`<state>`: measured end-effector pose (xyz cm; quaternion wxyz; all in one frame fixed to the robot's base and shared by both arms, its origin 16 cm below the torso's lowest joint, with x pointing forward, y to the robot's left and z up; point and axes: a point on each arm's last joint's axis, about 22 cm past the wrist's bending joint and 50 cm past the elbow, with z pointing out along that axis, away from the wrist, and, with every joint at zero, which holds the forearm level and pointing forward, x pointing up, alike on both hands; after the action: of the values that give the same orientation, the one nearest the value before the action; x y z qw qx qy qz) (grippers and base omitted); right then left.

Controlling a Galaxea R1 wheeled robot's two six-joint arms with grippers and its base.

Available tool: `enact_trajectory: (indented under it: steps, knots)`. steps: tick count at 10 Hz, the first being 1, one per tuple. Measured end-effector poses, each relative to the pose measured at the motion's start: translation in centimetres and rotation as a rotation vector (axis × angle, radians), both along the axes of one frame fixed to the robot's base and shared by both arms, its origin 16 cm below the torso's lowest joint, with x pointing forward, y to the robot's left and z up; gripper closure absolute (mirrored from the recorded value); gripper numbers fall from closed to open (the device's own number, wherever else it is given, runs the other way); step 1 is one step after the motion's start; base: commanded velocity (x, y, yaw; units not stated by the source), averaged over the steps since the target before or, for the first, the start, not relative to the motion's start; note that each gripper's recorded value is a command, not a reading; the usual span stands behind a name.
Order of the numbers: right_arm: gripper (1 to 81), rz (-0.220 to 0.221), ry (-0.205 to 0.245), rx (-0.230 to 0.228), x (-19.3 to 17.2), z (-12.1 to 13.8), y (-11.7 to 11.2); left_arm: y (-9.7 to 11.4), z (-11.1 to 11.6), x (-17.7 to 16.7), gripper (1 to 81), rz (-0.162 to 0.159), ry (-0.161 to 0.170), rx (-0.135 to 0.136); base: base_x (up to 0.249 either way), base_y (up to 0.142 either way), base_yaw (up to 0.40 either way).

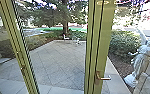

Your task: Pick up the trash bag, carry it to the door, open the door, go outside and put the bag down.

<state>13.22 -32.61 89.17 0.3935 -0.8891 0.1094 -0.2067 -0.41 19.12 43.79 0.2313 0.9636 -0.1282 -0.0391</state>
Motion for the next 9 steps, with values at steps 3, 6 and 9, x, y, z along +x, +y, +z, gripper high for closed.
enact_trajectory:
  steps: [3,6,9]
  knots:
    - [1.0,-0.021,0.006,0.041,4.4,4.4,-1.6,-0.5,0.0,-0.1,81.1,0.0,0.001,-0.006,0.0,0.0,0.0]
    - [1.0,-0.075,0.033,0.063,8.4,7.7,-4.5,-0.5,0.0,-0.1,81.1,-0.001,0.002,-0.006,0.0,0.0,0.0]
    - [1.0,-0.127,0.075,0.068,11.8,9.3,-7.4,-0.6,0.0,0.0,81.1,0.007,0.003,-0.007,0.0,0.0,0.0]
